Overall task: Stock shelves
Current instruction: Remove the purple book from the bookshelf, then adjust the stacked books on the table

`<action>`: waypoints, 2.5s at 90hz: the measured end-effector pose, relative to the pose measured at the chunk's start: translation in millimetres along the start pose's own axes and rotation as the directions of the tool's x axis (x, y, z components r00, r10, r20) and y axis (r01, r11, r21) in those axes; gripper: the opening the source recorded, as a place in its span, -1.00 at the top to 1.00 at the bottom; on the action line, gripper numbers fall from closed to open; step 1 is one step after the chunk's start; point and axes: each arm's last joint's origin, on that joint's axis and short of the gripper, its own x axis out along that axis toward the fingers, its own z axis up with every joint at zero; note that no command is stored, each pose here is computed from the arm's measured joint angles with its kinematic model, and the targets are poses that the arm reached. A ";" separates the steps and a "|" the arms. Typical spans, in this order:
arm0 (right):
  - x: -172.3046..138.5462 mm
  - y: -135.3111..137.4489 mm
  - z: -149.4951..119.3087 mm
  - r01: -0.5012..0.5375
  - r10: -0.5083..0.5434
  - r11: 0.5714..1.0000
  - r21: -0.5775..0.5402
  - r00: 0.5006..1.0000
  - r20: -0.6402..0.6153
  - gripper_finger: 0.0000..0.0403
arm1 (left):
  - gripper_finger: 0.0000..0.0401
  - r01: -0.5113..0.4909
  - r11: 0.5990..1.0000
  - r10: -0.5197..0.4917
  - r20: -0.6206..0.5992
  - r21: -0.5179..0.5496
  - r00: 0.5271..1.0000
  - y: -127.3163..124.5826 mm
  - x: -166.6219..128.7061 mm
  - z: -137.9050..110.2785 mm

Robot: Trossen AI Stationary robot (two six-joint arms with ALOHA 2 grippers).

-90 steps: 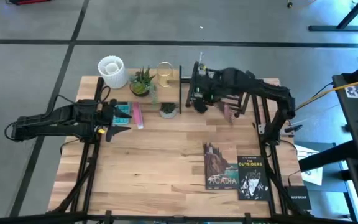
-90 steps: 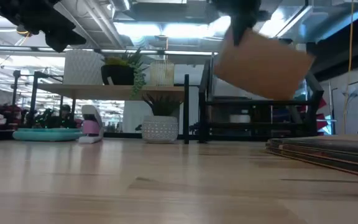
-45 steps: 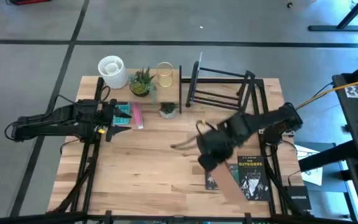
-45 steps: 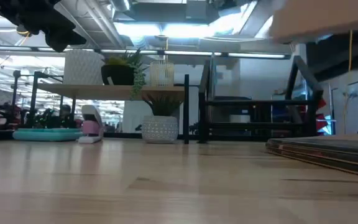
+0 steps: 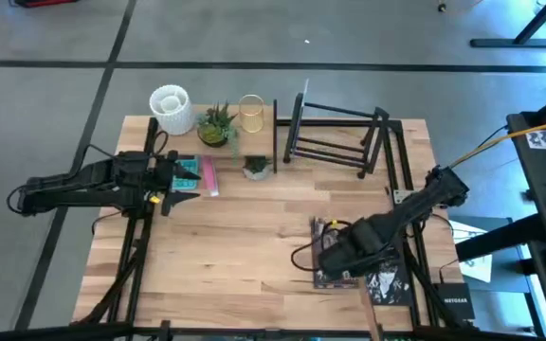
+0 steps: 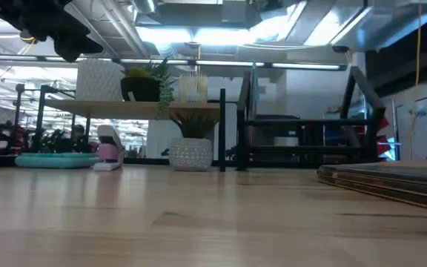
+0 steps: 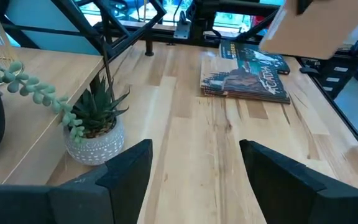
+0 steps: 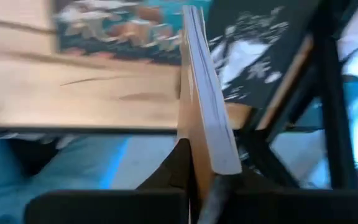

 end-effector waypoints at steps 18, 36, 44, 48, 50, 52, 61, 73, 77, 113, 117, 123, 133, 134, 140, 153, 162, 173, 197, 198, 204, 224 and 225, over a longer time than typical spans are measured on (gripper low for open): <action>17.1 -7.2 28.6 0.066 -0.070 0.993 0.101 0.997 0.035 1.00 | -0.18 0.000 1.000 0.000 0.000 0.000 1.000 0.0 0.0 0.0; 16.6 -6.9 70.6 0.046 -0.073 0.974 0.223 0.991 0.115 1.00 | -0.18 0.000 1.000 0.000 0.000 0.000 1.000 0.0 0.0 0.0; 10.4 -3.9 85.8 0.026 -0.053 0.976 0.217 0.991 0.122 1.00 | -0.18 0.000 1.000 0.000 -0.001 0.000 1.000 0.0 0.1 -0.1; 8.1 -2.3 93.2 0.016 -0.048 0.975 0.223 0.990 0.136 1.00 | -0.18 0.000 1.000 0.000 -0.001 0.000 1.000 0.0 0.0 0.0; 7.0 -1.9 96.6 0.013 -0.047 0.973 0.229 0.989 0.142 1.00 | -0.18 0.000 1.000 0.000 0.000 0.000 1.000 0.0 0.0 0.0; 6.0 -1.6 99.5 0.009 -0.045 0.972 0.234 0.988 0.151 1.00 | -0.18 0.000 1.000 0.000 0.000 0.000 1.000 0.0 0.0 0.0; 2.5 3.9 109.6 -0.061 0.013 0.974 0.220 0.977 0.213 1.00 | -0.18 0.000 1.000 0.000 -0.001 0.000 1.000 0.0 0.0 0.0; -0.5 16.3 115.7 -0.184 0.139 0.965 0.186 0.962 0.234 0.99 | -0.18 0.000 1.000 0.000 -0.002 -0.001 1.000 0.0 0.1 -0.2; 0.6 20.9 116.2 -0.207 0.159 0.961 0.185 0.957 0.242 0.97 | -0.18 0.000 1.000 0.000 -0.002 -0.001 1.000 0.0 0.1 -0.2; 28.7 54.3 140.2 -0.138 0.077 0.971 0.195 0.953 0.293 0.90 | -0.18 0.000 1.000 0.000 -0.003 -0.001 1.000 0.0 0.1 -0.3; 31.8 59.0 141.9 -0.144 0.087 0.975 0.168 0.948 0.307 0.90 | -0.18 0.001 1.000 -0.001 -0.003 -0.001 1.000 0.0 0.0 -0.2; 36.7 66.1 144.5 -0.151 0.103 0.980 0.127 0.939 0.327 0.86 | -0.18 0.000 1.000 0.000 -0.003 -0.001 1.000 0.0 0.0 -0.3; 40.8 73.8 146.9 -0.170 0.131 0.982 0.079 0.922 0.363 0.70 | -0.18 0.001 1.000 -0.001 -0.004 -0.004 1.000 0.0 0.0 -0.3; 41.1 74.4 147.0 -0.172 0.134 0.982 0.074 0.921 0.367 0.67 | -0.18 0.000 1.000 0.000 -0.004 -0.004 1.000 0.0 0.0 -0.3; 42.3 77.6 147.8 -0.184 0.149 0.981 0.055 0.911 0.385 0.51 | -0.18 0.000 1.000 0.000 -0.004 -0.004 1.000 0.0 0.0 -0.3; 42.3 81.2 146.1 -0.197 0.186 0.980 -0.013 0.899 0.396 0.10 | -0.18 0.000 1.000 0.000 -0.004 -0.006 1.000 0.0 0.2 -0.5; 41.6 82.5 137.8 -0.202 0.219 0.976 -0.084 0.884 0.413 -0.16 | -0.18 0.000 1.000 0.000 -0.004 -0.006 1.000 0.0 0.2 -0.6; 35.6 83.9 108.4 -0.198 0.270 0.961 -0.192 0.819 0.506 -0.37 | -0.18 0.001 1.000 -0.001 0.007 -0.008 1.000 0.0 0.4 0.4; 52.6 83.2 17.0 -0.155 0.509 0.794 -0.588 0.699 0.502 -0.46 | -0.18 0.142 0.989 -0.148 0.137 0.049 0.980 -16.1 35.6 24.3; 54.4 83.0 13.1 -0.153 0.517 0.783 -0.603 0.699 0.494 -0.45 | -0.18 0.149 0.987 -0.156 0.136 0.059 0.978 -18.1 39.4 24.9; 66.9 79.2 -8.7 -0.134 0.543 0.730 -0.670 0.708 0.451 -0.44 | -0.18 0.184 0.976 -0.198 0.119 0.120 0.973 -33.0 65.4 25.6; 109.2 59.0 -55.4 -0.083 0.460 0.667 -0.740 0.827 0.322 -0.32 | -0.18 0.216 0.933 -0.217 -0.030 0.287 0.976 -89.5 167.7 31.5; 111.2 58.5 -56.7 -0.081 0.456 0.669 -0.739 0.830 0.321 -0.32 | -0.18 0.217 0.932 -0.217 -0.033 0.289 0.976 -91.6 173.3 33.6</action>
